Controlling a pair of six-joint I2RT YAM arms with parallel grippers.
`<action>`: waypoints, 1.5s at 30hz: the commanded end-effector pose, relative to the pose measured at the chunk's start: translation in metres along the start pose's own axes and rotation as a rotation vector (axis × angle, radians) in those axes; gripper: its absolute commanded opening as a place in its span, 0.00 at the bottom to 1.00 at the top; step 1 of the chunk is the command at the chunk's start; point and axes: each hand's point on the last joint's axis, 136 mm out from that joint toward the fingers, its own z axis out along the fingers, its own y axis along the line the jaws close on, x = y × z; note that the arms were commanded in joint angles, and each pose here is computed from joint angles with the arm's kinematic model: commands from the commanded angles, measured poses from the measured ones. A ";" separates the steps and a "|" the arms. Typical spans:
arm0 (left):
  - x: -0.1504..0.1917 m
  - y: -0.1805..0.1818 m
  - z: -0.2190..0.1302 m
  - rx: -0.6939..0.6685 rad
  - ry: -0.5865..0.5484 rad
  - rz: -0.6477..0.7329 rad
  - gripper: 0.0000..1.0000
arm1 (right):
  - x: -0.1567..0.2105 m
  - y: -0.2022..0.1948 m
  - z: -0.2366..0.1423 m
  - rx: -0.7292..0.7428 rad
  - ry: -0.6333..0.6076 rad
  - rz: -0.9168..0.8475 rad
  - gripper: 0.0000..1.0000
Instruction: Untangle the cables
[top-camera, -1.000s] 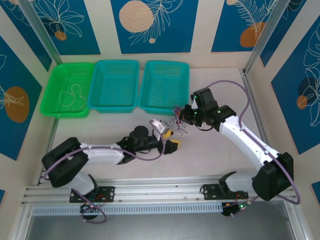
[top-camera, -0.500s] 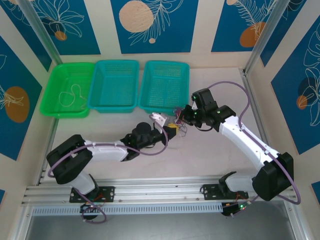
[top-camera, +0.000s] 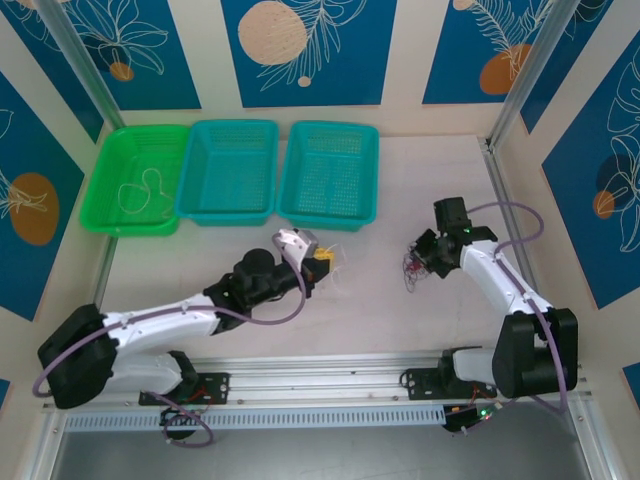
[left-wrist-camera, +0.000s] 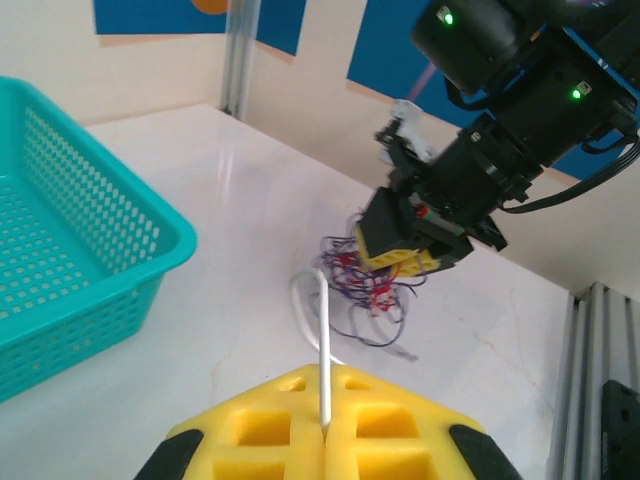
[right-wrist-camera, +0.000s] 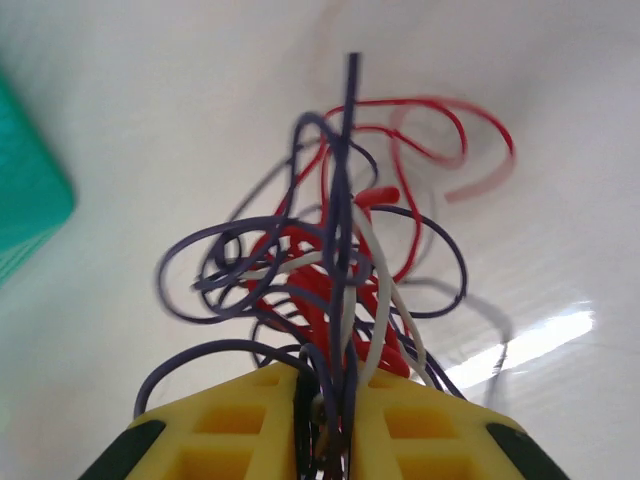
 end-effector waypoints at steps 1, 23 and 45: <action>-0.012 0.022 -0.025 -0.103 -0.003 0.024 0.00 | -0.012 -0.009 -0.004 -0.027 -0.039 0.033 0.18; -0.252 0.175 -0.151 -0.651 -0.198 0.075 0.00 | -0.005 0.026 -0.024 -0.179 -0.008 -0.006 0.16; -0.190 0.454 -0.253 -1.097 -0.023 -0.346 0.32 | 0.007 0.039 -0.063 -0.240 -0.042 -0.083 0.16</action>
